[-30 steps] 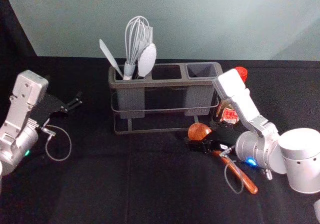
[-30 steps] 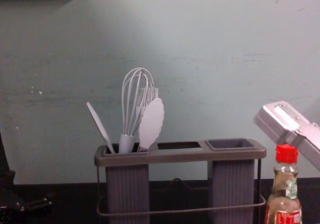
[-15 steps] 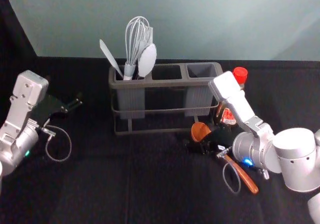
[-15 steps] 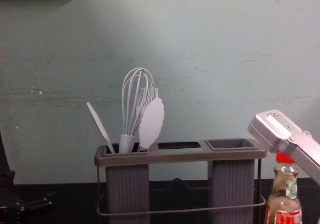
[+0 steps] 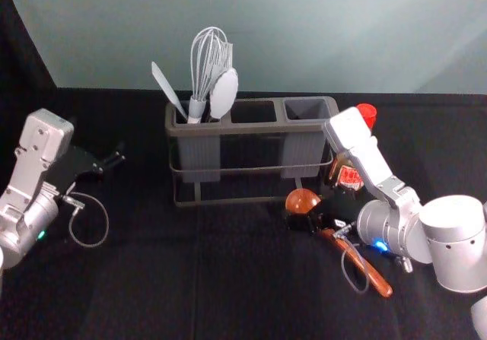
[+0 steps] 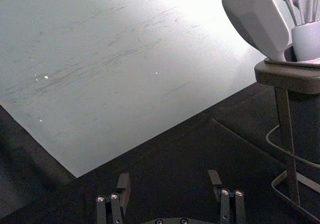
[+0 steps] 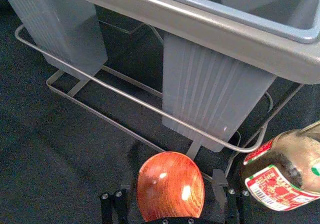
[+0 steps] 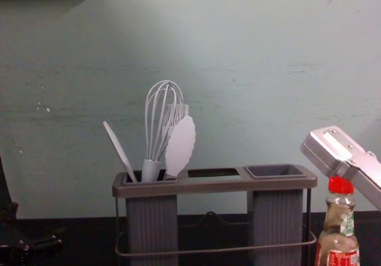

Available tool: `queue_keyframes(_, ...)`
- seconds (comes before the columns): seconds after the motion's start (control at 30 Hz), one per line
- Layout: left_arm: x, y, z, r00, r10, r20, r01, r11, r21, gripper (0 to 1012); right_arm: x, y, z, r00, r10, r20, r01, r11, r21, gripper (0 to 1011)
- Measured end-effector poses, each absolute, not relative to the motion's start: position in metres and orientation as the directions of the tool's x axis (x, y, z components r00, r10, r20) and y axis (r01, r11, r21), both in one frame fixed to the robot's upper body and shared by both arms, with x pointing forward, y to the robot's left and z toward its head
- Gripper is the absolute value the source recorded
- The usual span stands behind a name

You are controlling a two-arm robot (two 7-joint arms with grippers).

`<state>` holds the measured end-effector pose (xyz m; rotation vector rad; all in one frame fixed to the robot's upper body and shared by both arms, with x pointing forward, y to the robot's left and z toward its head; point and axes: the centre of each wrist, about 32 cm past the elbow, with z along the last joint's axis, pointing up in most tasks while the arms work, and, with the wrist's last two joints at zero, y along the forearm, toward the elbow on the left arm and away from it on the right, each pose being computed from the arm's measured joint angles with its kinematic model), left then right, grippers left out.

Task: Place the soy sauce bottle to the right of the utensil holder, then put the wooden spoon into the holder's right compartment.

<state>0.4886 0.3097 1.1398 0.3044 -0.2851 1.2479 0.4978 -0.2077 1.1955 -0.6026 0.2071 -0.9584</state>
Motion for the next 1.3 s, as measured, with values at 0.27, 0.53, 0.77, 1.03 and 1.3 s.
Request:
queue_keyframes(0.27,0.489,0.31,1.14,0.292,0.88,0.374,-0.955,0.287,0.07,1011,0.502,-0.208,1.192,0.572,-0.816,0.08,0.695,0.43,-0.577,1003)
queue_keyframes(0.53,0.489,0.31,1.14,0.292,0.88,0.374,-0.955,0.287,0.07,1011,0.506,-0.208,1.19,0.574,-0.816,0.069,0.688,0.435,-0.581,1003)
queue_keyframes(0.77,0.489,0.31,1.14,0.292,0.88,0.374,-0.955,0.287,0.07,1011,0.508,-0.206,1.188,0.574,-0.816,0.06,0.682,0.437,-0.587,1003)
queue_keyframes(1.03,0.489,0.31,1.14,0.292,0.88,0.374,-0.955,0.287,0.07,1011,0.509,-0.205,1.186,0.572,-0.818,0.057,0.682,0.436,-0.588,1003)
queue_keyframes(1.3,0.489,0.31,1.14,0.292,0.88,0.374,-0.955,0.287,0.07,1011,0.508,-0.205,1.186,0.575,-0.816,0.063,0.686,0.439,-0.58,890)
